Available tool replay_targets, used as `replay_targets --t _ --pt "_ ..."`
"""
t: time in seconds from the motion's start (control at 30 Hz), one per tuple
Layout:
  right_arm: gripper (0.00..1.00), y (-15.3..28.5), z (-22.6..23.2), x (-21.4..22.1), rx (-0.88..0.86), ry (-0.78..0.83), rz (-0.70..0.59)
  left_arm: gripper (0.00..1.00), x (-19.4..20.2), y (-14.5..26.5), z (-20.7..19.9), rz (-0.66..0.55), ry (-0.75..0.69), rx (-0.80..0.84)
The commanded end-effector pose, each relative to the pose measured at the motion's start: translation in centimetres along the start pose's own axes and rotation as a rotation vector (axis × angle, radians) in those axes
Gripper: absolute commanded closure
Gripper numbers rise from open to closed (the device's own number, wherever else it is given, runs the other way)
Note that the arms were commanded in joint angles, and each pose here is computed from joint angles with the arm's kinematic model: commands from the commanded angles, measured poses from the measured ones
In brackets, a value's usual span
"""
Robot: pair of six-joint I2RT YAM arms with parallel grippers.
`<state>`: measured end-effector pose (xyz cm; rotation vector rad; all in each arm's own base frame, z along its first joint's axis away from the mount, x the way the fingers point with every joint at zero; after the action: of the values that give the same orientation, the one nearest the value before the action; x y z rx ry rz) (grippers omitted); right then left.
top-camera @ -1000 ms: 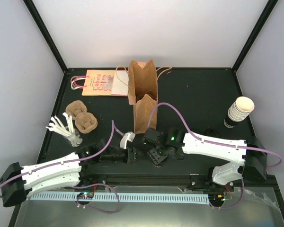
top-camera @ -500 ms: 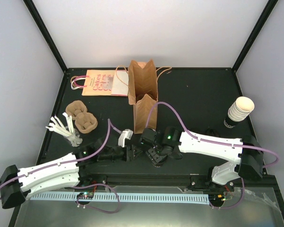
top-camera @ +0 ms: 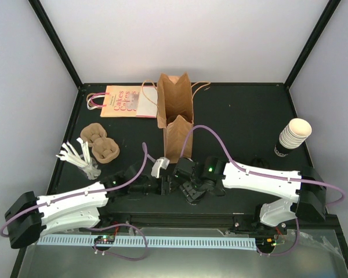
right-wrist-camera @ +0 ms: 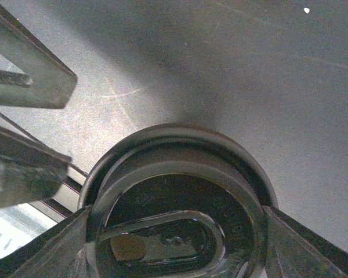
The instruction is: Pack the takeout coffee
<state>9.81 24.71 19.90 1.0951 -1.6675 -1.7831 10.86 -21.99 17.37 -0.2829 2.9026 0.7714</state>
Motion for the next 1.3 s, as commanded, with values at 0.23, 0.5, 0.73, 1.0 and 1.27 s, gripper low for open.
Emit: replay_targets --t 0.23,0.5,0.73,1.0,1.27 --pt "0.24 -1.5 -0.2 1.6 0.037 0.018 0.095 0.56 -0.9 -1.1 -3.1 0.069 -0.051 0.106" --pt "0.24 -1.6 -0.1 1.7 0.025 0.02 0.085 0.55 -1.1 -2.5 -2.4 0.126 -0.037 0.081" --pt "0.24 -1.5 -0.2 1.7 0.028 0.022 0.076 0.55 -1.2 -3.9 -1.2 0.158 -0.026 0.033" --pt "0.23 -0.7 -0.5 1.5 0.046 0.015 0.039 0.55 -1.1 -4.7 0.1 0.188 -0.018 -0.069" --pt "0.16 0.3 -0.7 0.8 0.071 0.006 -0.009 0.55 -1.0 -4.9 0.3 0.197 -0.029 -0.125"
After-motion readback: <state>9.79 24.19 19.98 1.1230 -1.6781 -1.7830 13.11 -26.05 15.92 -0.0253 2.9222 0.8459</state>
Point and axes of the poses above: each gripper's point midway between its finger pads, its own y axis back along the fingers, its own z axis along the line the jaws close on, x = y × z, the point moved 8 cm from there along y, back along the fingers, and after that the axes turned 15 degrees about y, right-handed, at the moved point
